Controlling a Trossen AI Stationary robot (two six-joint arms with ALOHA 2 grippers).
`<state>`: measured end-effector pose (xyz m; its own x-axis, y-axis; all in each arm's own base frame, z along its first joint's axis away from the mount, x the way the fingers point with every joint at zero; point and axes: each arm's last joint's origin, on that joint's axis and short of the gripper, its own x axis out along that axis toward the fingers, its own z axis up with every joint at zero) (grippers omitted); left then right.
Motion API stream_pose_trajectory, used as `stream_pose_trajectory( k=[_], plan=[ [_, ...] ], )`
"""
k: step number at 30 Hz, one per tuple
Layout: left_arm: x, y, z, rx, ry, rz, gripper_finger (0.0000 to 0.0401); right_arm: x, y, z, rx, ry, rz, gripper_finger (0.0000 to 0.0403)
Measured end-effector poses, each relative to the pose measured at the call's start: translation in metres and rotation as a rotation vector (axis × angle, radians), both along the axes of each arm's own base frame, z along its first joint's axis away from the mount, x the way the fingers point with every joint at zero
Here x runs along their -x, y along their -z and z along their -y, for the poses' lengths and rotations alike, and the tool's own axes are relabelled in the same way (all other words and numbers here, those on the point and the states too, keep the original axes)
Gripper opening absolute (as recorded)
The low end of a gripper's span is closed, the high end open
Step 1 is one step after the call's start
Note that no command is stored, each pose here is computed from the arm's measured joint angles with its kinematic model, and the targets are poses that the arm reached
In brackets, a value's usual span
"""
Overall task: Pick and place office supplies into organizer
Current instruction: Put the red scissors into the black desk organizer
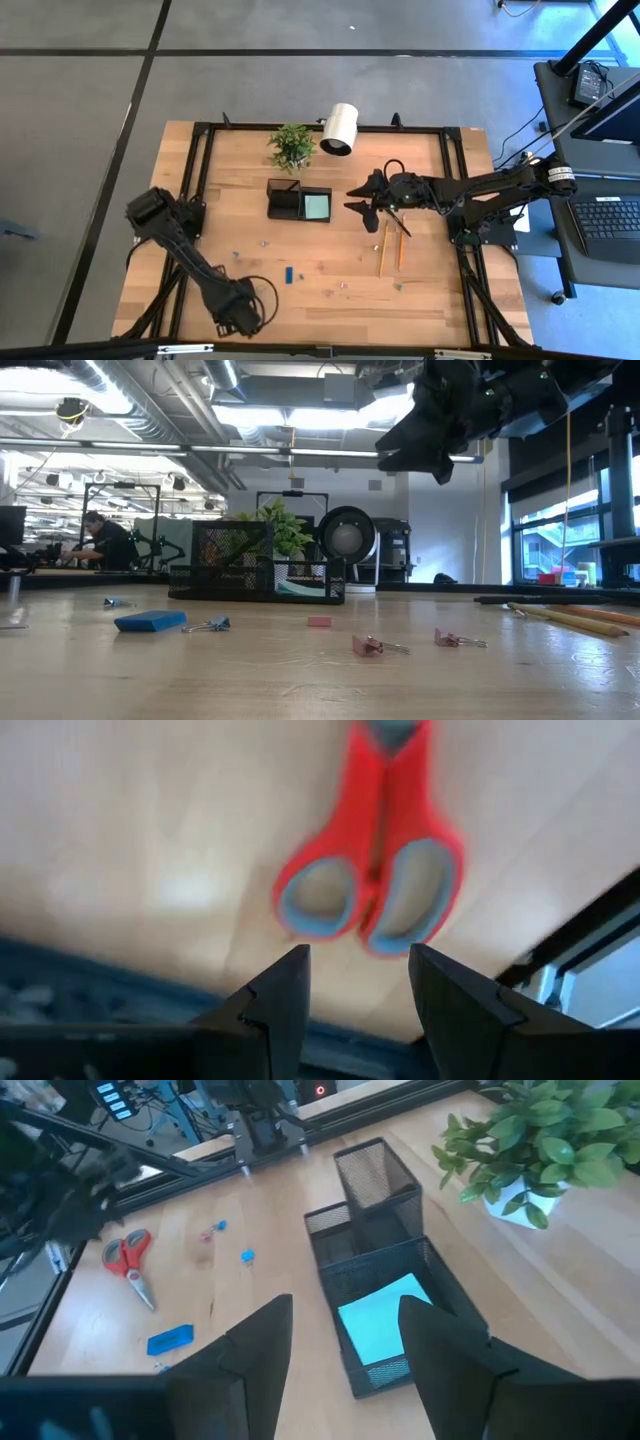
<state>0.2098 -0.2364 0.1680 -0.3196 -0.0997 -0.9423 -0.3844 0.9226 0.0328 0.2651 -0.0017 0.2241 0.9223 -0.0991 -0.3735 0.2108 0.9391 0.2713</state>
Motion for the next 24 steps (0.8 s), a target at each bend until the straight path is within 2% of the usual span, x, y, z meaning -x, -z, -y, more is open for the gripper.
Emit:
stream_pose_trajectory(
  k=[6, 17, 24],
  plan=[
    [0.000, 0.011, 0.008, 0.017, 0.025, -0.006, 0.0166, 0.000, 0.000, 0.000, -0.001, 0.002, 0.000, 0.0188],
    [0.005, 0.026, 0.005, 0.027, 0.031, -0.003, 0.0169, 0.000, 0.000, 0.000, -0.024, 0.011, 0.003, 0.0188],
    [0.008, 0.037, 0.004, 0.068, 0.050, 0.028, 0.0169, 0.000, 0.000, 0.000, -0.024, 0.011, 0.003, 0.0188]
  ],
)
